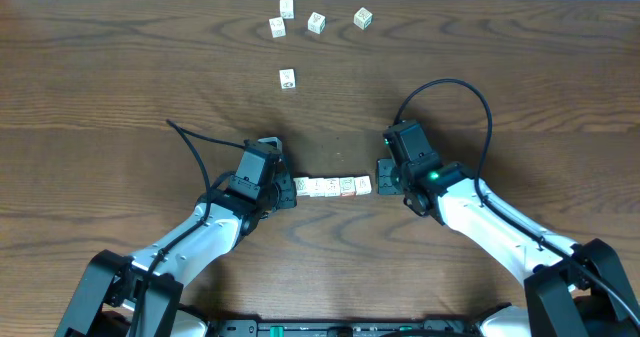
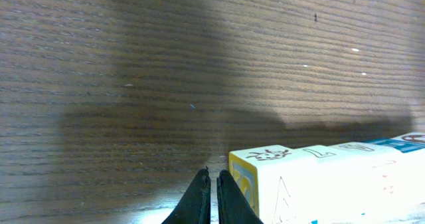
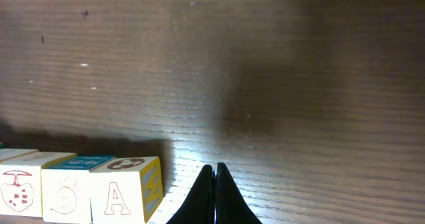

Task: Lift 5 blocks

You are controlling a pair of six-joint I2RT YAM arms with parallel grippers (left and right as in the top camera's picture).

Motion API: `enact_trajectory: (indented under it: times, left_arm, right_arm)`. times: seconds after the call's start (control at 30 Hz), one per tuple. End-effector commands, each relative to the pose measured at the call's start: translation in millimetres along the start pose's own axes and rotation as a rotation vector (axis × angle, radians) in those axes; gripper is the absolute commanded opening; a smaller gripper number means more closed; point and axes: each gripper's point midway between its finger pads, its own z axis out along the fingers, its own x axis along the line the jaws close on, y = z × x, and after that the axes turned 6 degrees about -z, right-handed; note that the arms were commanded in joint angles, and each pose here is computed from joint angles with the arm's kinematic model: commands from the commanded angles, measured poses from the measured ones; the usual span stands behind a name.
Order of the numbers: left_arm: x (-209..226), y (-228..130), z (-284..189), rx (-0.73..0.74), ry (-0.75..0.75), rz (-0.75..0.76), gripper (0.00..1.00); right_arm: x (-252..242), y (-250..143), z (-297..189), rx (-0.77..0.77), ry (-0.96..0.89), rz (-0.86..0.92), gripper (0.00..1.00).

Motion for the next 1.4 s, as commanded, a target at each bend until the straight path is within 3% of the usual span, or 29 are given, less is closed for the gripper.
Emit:
enact_trajectory:
  times: [0.0, 0.47, 0.67, 0.93, 1.37]
  left_arm:
    - [-3, -2, -1, 0.004, -0.015, 0.000, 0.07]
    - [-1, -1, -1, -0.001, -0.009, 0.002, 0.07]
    - [14, 17, -3, -0.089, 0.080, 0.014, 0.07]
    - [-7, 50, -7, -0.223, -0.005, 0.030, 0.07]
    - [-11, 55, -4, -0.239, -0.027, 0.032, 0.07]
  right_arm:
    - [0, -2, 5, 0.021, 0.015, -0.006, 0.01]
    - [9, -11, 8, 0.064, 0.059, 0.035, 0.01]
    - [9, -12, 8, 0.069, 0.058, 0.035, 0.01]
    - [8, -16, 8, 0.083, 0.053, 0.034, 0.01]
    - [7, -18, 8, 0.090, 0.050, 0.035, 0.01]
